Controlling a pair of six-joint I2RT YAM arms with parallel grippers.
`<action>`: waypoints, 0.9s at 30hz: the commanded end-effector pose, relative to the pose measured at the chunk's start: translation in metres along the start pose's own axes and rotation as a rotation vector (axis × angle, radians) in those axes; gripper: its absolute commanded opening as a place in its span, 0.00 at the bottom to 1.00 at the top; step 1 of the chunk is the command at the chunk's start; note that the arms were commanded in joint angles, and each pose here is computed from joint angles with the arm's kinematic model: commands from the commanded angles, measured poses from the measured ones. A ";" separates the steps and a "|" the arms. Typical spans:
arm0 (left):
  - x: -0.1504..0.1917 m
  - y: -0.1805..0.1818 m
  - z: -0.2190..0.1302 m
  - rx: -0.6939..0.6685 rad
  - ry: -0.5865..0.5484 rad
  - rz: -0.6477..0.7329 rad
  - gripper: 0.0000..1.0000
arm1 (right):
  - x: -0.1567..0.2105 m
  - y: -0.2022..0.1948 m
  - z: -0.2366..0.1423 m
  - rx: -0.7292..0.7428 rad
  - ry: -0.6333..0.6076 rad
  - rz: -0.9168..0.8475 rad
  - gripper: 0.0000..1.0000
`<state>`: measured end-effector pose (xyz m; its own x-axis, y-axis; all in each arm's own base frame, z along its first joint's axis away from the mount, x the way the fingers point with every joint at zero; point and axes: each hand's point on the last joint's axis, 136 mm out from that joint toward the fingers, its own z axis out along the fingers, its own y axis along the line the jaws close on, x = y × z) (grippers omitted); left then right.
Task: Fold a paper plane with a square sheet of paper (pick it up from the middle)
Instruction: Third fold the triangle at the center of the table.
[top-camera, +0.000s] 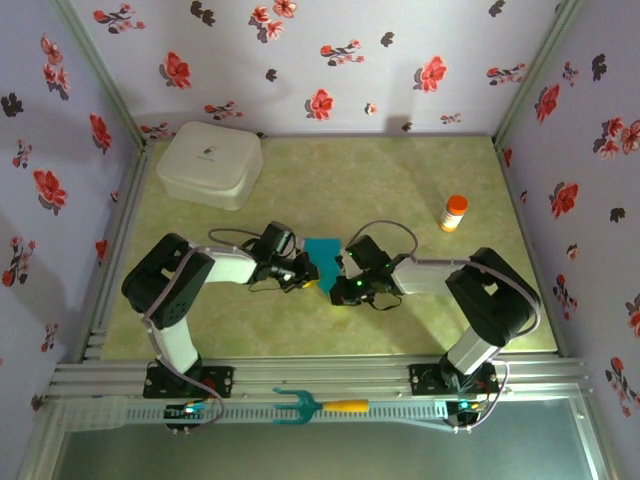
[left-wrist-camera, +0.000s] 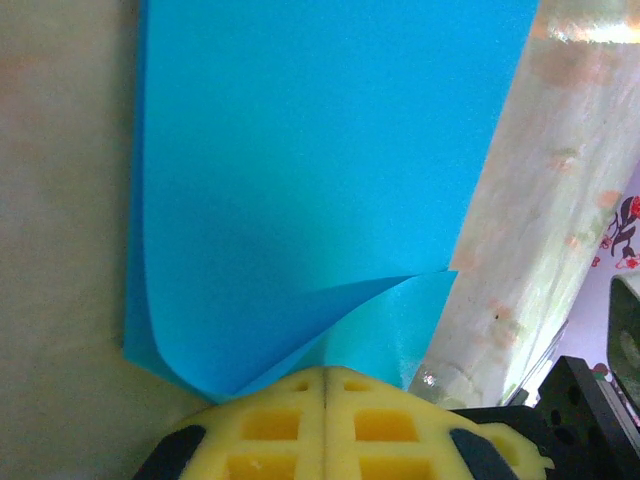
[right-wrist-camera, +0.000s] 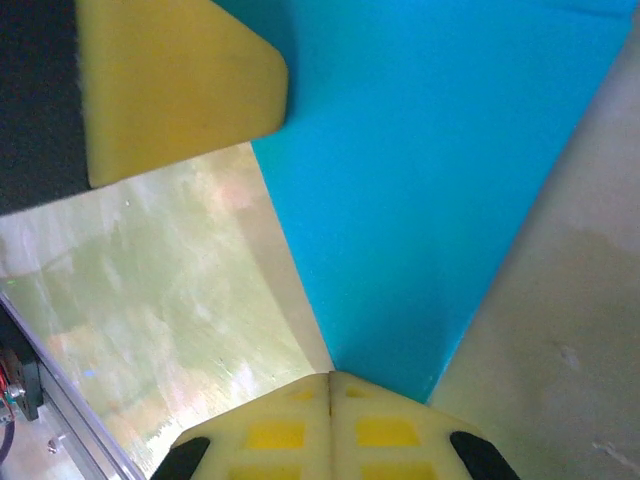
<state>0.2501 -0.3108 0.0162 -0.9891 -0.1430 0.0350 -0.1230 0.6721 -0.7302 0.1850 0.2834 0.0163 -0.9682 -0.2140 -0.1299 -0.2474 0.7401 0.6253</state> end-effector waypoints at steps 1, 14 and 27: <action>-0.003 0.031 0.004 -0.100 -0.011 -0.043 0.00 | 0.028 -0.023 -0.002 0.067 0.062 0.084 0.06; -0.004 0.028 0.004 -0.087 -0.017 -0.036 0.00 | -0.023 0.033 -0.040 -0.016 -0.033 -0.009 0.04; -0.004 0.022 0.006 -0.073 -0.002 -0.021 0.00 | -0.043 0.005 0.004 0.070 0.002 0.074 0.00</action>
<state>0.2534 -0.3117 0.0171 -0.9889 -0.1453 0.0297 -0.1199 0.6661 -0.7362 0.2240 0.3053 0.0293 -0.9790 -0.1816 -0.0929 -0.2008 0.7771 0.5965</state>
